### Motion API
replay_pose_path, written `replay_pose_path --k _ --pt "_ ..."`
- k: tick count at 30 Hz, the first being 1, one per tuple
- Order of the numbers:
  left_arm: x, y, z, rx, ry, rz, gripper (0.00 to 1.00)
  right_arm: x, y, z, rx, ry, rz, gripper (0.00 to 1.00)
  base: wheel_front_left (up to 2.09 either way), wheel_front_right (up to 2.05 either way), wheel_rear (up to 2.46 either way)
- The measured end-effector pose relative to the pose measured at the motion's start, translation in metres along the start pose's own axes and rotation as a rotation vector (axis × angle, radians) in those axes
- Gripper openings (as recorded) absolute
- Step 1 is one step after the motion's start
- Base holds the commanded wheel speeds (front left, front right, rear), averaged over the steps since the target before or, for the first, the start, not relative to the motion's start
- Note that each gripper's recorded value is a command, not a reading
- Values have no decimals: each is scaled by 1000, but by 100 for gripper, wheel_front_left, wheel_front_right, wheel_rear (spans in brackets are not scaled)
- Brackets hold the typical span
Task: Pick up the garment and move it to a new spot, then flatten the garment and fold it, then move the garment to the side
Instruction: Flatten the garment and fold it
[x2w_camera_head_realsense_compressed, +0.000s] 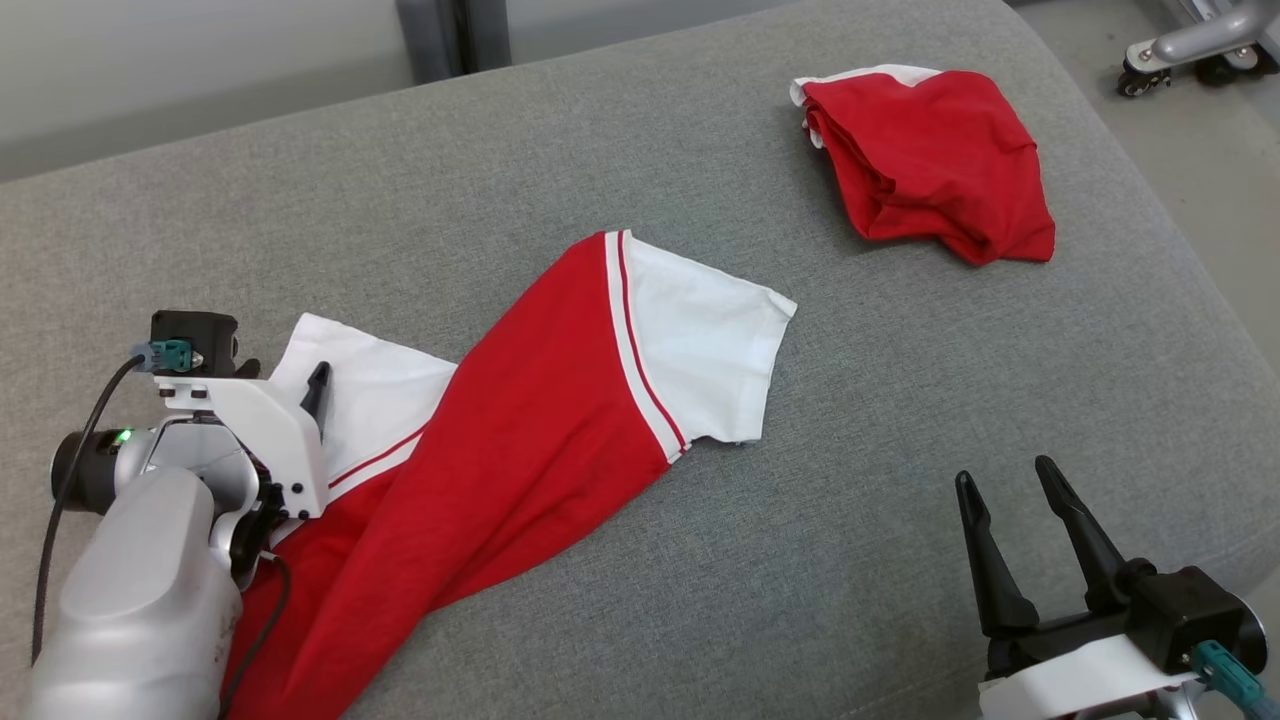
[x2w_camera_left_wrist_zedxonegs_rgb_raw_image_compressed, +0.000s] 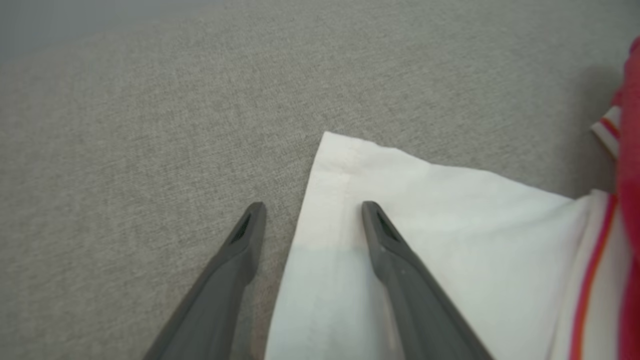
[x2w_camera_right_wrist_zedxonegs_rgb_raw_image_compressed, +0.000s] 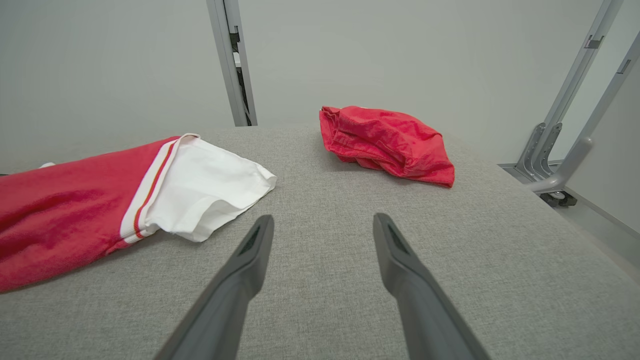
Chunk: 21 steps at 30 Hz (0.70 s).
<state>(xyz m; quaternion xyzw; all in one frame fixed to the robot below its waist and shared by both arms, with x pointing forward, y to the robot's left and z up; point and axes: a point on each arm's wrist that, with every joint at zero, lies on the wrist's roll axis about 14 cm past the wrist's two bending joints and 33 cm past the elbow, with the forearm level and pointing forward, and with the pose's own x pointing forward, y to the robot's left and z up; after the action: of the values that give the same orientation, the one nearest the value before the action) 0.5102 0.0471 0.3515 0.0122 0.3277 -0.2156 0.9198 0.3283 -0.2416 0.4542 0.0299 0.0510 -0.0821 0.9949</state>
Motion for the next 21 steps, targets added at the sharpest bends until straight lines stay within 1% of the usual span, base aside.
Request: replay_pose_path --k 1,2,5,8,11,13,16,21 --pt "0 -2 0 -7 3 -6 12 0 0 1 2 -2 -1 100 0 0 0" --pt "0 -6 0 -10 8 -17 0 -1 -1 1 3 -4 -2 100 0 0 0" --pt "-3 -19 -3 -33 27 -55 0 -3 -3 1 5 -4 -8 100 0 0 0" --pt "-8 -27 2 -56 2 -78 0 -1 1 0 9 -4 4 100 0 0 0" --pt "-15 -26 24 -104 -106 -80 0 2 8 1 13 -10 28 100 0 0 0" --pt "-23 -17 42 -130 -188 -66 0 5 12 2 13 -15 43 100 0 0 0" --pt "-38 5 70 -152 -308 -21 0 8 20 3 13 -18 70 100 0 0 0" --pt "-76 64 104 -170 -456 130 0 9 32 2 14 -19 110 100 0 0 0"
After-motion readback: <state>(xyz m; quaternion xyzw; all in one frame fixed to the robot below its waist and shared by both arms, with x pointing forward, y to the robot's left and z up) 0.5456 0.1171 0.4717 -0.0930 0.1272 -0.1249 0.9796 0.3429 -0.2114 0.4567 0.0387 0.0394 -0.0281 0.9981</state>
